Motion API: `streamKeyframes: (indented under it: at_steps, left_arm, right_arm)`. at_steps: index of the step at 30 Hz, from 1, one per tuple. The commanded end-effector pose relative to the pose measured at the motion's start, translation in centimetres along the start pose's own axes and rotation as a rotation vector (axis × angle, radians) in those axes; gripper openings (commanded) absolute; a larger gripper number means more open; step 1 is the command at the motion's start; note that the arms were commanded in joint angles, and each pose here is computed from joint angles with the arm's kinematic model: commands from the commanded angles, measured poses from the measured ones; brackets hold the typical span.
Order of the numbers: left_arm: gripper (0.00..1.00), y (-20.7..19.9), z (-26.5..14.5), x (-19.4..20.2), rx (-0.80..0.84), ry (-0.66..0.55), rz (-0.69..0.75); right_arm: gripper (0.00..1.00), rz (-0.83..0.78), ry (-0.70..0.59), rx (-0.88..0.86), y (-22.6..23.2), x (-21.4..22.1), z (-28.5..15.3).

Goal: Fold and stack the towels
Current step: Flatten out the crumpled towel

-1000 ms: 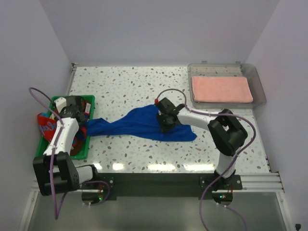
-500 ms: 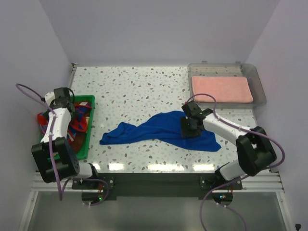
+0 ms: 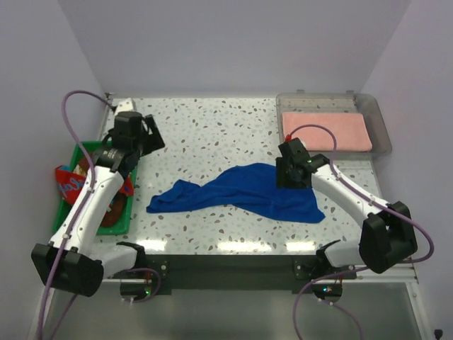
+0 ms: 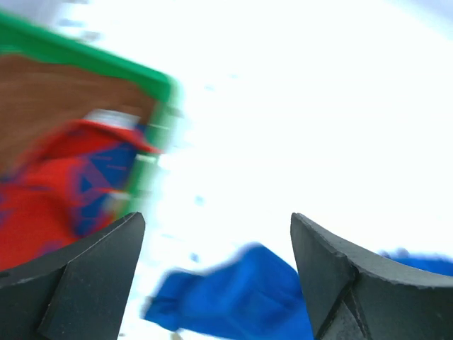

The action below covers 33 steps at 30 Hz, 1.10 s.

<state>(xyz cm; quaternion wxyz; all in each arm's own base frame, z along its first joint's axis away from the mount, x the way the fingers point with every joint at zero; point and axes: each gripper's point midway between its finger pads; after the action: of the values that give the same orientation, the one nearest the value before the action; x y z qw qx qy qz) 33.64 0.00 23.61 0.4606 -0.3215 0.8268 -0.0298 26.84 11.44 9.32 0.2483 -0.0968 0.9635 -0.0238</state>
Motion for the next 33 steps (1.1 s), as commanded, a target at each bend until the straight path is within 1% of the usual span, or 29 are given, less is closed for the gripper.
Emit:
streamKeyframes:
  at_steps: [1,2,3,5,6,7,9,10,11,12,14,17,20,21,23,24,26,27,30,31,33]
  left_arm:
    - [0.86,-6.1,-2.1,5.1,0.236,0.185,0.086]
    - [0.82,-8.9,-3.1,7.3,0.331,0.226,0.123]
    - [0.79,-9.9,-2.6,9.8,0.352,0.287,0.162]
    - [0.75,-13.1,-3.8,14.1,0.451,0.375,0.235]
    - [0.73,-13.7,-3.0,16.5,0.439,0.425,0.273]
    - [0.7,-14.7,-3.7,18.8,0.467,0.463,0.315]
    - [0.65,-15.9,-2.7,21.9,0.47,0.51,0.36]
    - [0.63,-16.5,-3.1,23.6,0.492,0.54,0.395]
    - [0.61,-17.2,-3.0,24.5,0.506,0.544,0.409]
    - [0.6,-17.1,-2.0,26.2,0.484,0.571,0.431]
    - [0.56,-17.0,-1.4,27.9,0.464,0.591,0.455]
    - [0.5,-14.8,0.4,30.3,0.377,0.629,0.476]
    - [0.44,-12.8,0.6,31.2,0.323,0.649,0.453]
    - [0.42,-11.3,0.5,31.7,0.293,0.661,0.45]
    - [0.38,-9.7,-0.1,31.7,0.25,0.672,0.409]
    - [0.36,-7.6,-0.2,32.4,0.205,0.69,0.409]
    - [0.33,-5.5,-0.9,32.8,0.159,0.713,0.367]
    - [0.31,-3.8,-1.8,33.0,0.137,0.733,0.339]
    - [0.3,-0.9,-4.0,33.6,0.139,0.792,0.287]
    - [0.29,-0.1,-4.6,33.6,0.123,0.803,0.253]
    - [0.29,1.0,-6.7,33.6,0.165,0.849,0.196]
  right_arm:
    - [0.56,0.091,0.01,0.049,-1.3,0.7,0.7]
    - [0.56,0.11,0.03,0.048,-1.6,1.5,1.1]
    - [0.55,0.125,0.03,0.042,-1.6,1.5,1.3]
    - [0.54,0.165,0.049,0.027,-1.6,2.3,1.7]
    - [0.53,0.175,0.046,0.023,-1.6,2.4,1.8]
    - [0.51,0.195,0.044,0.024,-1.6,2.5,1.9]
    - [0.47,0.207,0.048,0.005,-1.2,3.0,2.1]
    - [0.45,0.212,0.055,-0.001,-1.1,3.2,2.3]
    - [0.42,0.211,0.071,-0.007,-0.9,3.6,2.6]
    - [0.38,0.213,0.078,-0.026,-0.6,3.7,2.8]
    - [0.36,0.214,0.092,-0.026,-0.4,4.1,3.3]
    - [0.34,0.223,0.091,-0.044,0.1,3.9,4.1]
    - [0.34,0.218,0.102,-0.091,1.2,3.9,4.9]
    - [0.32,0.214,0.107,-0.105,1.7,3.8,5.8]
    - [0.31,0.195,0.115,-0.142,3.0,3.5,6.5]
    - [0.31,0.181,0.112,-0.143,3.4,3.1,6.9]
    - [0.31,0.118,0.12,-0.147,5.1,2.4,7.8]
    - [0.31,0.075,0.114,-0.165,6.8,1.4,8.2]
    - [0.32,-0.004,0.103,-0.199,9.6,-0.3,9.0]
    - [0.33,-0.042,0.098,-0.222,11.7,-1.4,9.6]
    - [0.33,-0.108,0.098,-0.256,13.9,-2.2,10.0]
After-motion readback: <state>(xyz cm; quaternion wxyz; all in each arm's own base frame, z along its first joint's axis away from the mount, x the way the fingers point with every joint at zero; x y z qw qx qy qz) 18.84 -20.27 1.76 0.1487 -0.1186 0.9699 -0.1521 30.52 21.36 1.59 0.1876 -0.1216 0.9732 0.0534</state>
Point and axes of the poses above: each gripper's point midway between its finger pads, its own z axis out along the fingers, its own y axis along the line the jaws close on, x = y × z, and after that the axes turned 13 degrees about -z, right-handed
